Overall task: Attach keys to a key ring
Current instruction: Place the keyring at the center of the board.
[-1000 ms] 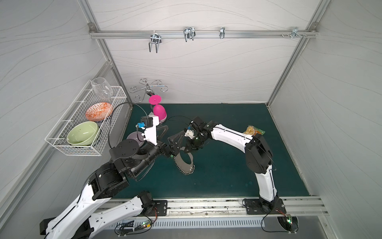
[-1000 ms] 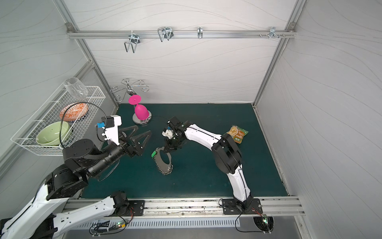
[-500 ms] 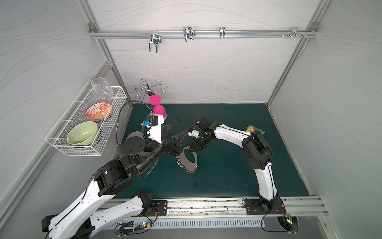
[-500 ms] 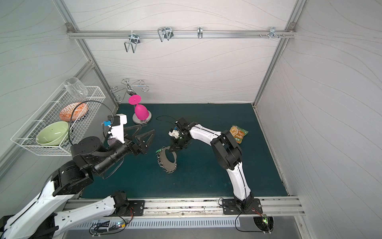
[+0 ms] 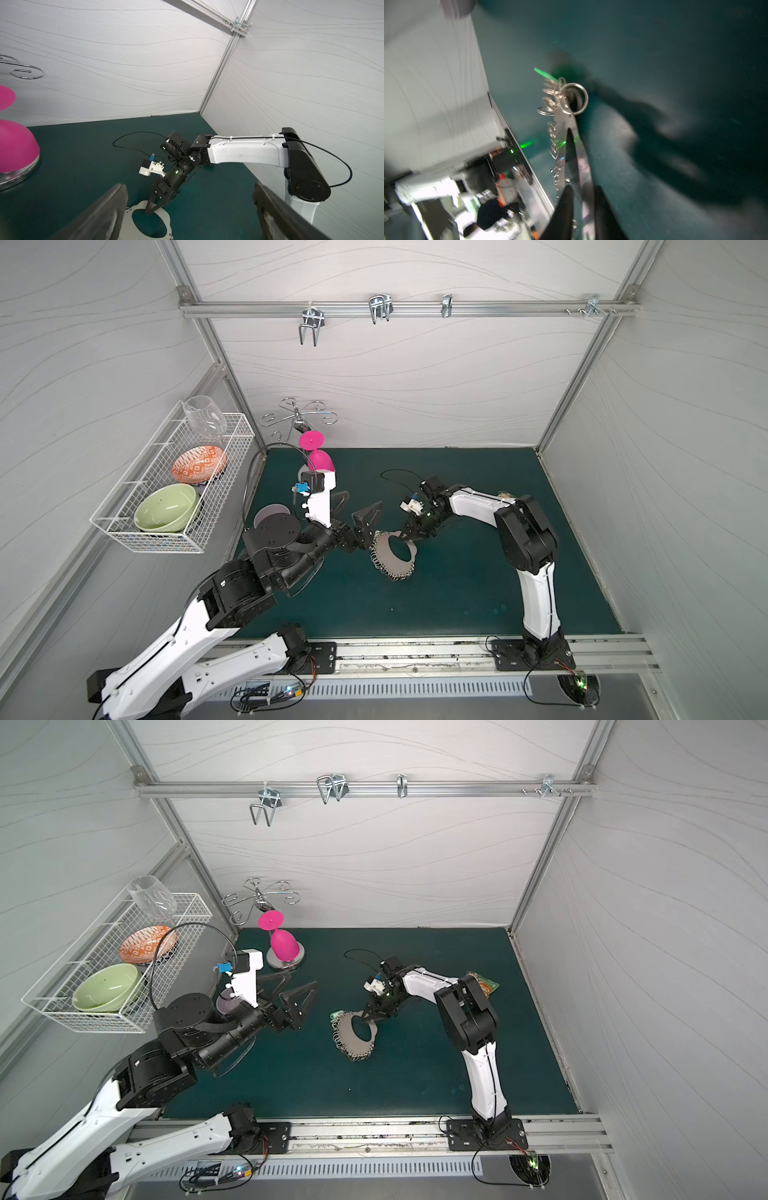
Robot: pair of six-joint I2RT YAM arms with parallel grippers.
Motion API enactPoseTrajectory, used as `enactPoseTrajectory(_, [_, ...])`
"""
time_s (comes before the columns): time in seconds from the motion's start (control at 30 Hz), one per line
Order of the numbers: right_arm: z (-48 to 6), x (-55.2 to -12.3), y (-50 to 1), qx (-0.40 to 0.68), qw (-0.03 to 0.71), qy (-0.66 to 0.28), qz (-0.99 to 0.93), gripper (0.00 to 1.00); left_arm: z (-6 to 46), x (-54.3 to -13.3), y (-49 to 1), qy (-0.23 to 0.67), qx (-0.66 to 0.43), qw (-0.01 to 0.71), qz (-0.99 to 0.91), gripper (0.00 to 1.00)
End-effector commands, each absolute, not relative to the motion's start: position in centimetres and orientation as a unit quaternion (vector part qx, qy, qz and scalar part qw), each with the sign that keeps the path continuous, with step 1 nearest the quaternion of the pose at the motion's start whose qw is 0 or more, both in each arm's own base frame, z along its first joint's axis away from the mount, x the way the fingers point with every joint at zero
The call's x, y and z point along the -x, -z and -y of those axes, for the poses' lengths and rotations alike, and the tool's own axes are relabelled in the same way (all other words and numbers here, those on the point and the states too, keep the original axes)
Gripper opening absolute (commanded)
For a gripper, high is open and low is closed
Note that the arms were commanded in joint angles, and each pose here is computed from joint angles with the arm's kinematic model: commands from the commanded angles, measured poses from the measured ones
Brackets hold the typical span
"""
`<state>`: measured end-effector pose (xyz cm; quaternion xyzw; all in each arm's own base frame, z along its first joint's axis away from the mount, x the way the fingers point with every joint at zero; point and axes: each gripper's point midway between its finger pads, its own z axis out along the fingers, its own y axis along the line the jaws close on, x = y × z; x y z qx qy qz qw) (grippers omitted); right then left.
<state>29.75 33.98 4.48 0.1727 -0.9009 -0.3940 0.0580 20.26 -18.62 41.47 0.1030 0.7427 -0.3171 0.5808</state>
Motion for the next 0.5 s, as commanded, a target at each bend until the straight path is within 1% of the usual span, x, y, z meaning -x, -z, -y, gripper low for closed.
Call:
enactPoseTrajectory(0.0, [-31.0, -31.3, -4.4, -0.148, 0.030, 0.362, 0.920, 0.65, 18.9, -20.2, -42.9, 0.342, -0.093, 0.593, -0.723, 0.99])
enactPoseTrajectory(0.03, [-30.2, -31.7, -4.4, -0.140, 0.024, 0.357, 0.923, 0.79, 18.9, -20.3, -42.8, 0.341, -0.093, 0.593, -0.724, 0.99])
enactPoseTrajectory(0.07, [-29.3, -32.3, -4.7, -0.132, 0.014, 0.354, 0.926, 0.96, 18.9, -20.4, -42.6, 0.338, -0.092, 0.592, -0.725, 0.99])
enactPoseTrajectory(0.1, [-28.4, -32.8, -5.0, -0.127, 0.005, 0.348, 0.929, 0.99, 18.8, -20.4, -42.4, 0.335, -0.091, 0.593, -0.727, 0.99])
enactPoseTrajectory(0.23, [-25.3, -34.1, -6.8, -0.132, -0.037, 0.308, 0.941, 0.99, 18.5, -20.8, -41.6, 0.307, -0.099, 0.594, -0.737, 1.00])
enactPoseTrajectory(0.33, [-22.8, -35.0, -8.7, -0.139, -0.081, 0.253, 0.954, 0.99, 17.6, -21.7, -41.2, 0.262, -0.088, 0.598, -0.752, 1.00])
enactPoseTrajectory(0.47, [-19.7, -35.9, -13.0, -0.149, -0.167, 0.183, 0.957, 0.99, 15.7, -22.7, -42.0, 0.199, -0.069, 0.626, -0.751, 1.00])
